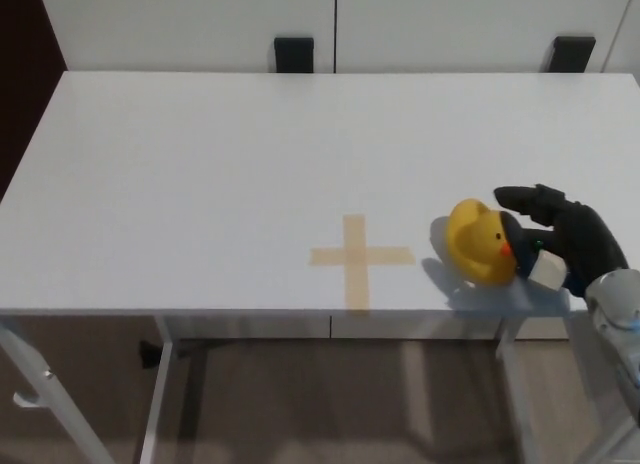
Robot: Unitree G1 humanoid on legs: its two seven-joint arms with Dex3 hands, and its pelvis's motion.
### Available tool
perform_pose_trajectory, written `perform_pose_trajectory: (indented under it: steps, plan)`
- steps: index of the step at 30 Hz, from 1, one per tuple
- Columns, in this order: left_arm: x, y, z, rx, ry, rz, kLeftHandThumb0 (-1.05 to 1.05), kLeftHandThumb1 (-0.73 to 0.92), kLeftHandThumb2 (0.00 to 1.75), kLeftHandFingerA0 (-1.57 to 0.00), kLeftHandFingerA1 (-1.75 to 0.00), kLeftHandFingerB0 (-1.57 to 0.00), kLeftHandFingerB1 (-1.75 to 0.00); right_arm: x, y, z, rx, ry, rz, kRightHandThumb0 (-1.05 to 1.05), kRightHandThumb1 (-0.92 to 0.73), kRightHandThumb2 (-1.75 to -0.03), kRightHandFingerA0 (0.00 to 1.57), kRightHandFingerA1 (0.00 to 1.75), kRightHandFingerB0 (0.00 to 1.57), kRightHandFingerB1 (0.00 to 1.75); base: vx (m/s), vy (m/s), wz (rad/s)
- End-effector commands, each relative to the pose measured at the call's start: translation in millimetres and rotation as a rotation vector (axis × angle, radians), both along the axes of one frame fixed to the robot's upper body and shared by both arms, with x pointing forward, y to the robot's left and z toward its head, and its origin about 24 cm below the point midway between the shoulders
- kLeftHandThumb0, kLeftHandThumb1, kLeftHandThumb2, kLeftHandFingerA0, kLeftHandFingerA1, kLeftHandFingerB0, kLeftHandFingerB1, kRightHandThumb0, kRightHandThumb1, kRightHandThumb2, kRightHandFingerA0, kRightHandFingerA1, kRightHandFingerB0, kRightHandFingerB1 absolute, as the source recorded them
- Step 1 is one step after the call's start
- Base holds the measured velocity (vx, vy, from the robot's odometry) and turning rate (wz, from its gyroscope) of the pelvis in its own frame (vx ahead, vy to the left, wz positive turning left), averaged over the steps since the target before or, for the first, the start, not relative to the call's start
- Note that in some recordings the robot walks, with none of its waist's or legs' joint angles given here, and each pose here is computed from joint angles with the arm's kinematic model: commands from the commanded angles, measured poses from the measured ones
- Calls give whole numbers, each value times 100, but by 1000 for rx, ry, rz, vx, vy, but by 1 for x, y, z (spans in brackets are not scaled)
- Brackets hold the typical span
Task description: The robot uses its right hand to push the yellow duck toy to the center of the white desk.
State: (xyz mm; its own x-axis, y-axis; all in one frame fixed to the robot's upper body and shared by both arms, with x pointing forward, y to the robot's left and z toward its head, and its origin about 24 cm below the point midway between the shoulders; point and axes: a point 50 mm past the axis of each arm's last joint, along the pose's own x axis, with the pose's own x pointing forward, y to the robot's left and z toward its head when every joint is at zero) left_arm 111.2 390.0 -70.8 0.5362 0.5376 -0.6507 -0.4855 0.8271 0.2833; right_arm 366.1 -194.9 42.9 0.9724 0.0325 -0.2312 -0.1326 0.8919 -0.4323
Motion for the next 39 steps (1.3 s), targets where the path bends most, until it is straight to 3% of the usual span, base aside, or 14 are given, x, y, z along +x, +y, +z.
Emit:
perform_pose_trajectory:
  steps: [1, 14, 17, 27, 31, 38, 39]
  plan:
    - [3, 8, 10, 74, -42, -30, -7, 53, 85, -81, -74, -74, -62, -5, 15, -13, -42, 63, 57, -85, -92, -75, 43, 45, 33, 37, 0, 0, 0]
    - [1, 8, 8, 67, -36, -14, -7, 54, 84, -84, -75, -76, -63, -7, 36, -17, -20, 72, 97, -84, -92, -75, 41, 50, 34, 38, 0, 0, 0]
    - [1, 7, 8, 64, -51, -23, -3, 49, 98, -82, -75, -75, -63, -8, 41, -20, 0, 81, 97, -83, -92, -75, 39, 49, 33, 38, 0, 0, 0]
    - [-1, 5, 6, 54, -53, -16, -7, 52, 90, -83, -78, -76, -66, -11, 53, -25, 41, 84, 88, -85, -92, -75, 36, 50, 32, 37, 0, 0, 0]
    - [-2, 3, 4, 54, -49, -25, -4, 49, 99, -83, -79, -76, -67, -10, 55, -24, 82, 77, 56, -81, -92, -70, 31, 48, 31, 37, 0, 0, 0]
    - [-4, 0, 2, 62, -36, -44, -4, 51, 99, -81, -75, -76, -65, -8, 54, -21, 82, 49, -1, -81, -92, -74, 31, 44, 29, 36, 0, 0, 0]
    - [-6, -1, 2, 65, -33, -56, -3, 47, 102, -84, -76, -82, -68, -8, 54, -21, 96, 38, -20, -82, -92, -71, 29, 45, 30, 36, 0, 0, 0]
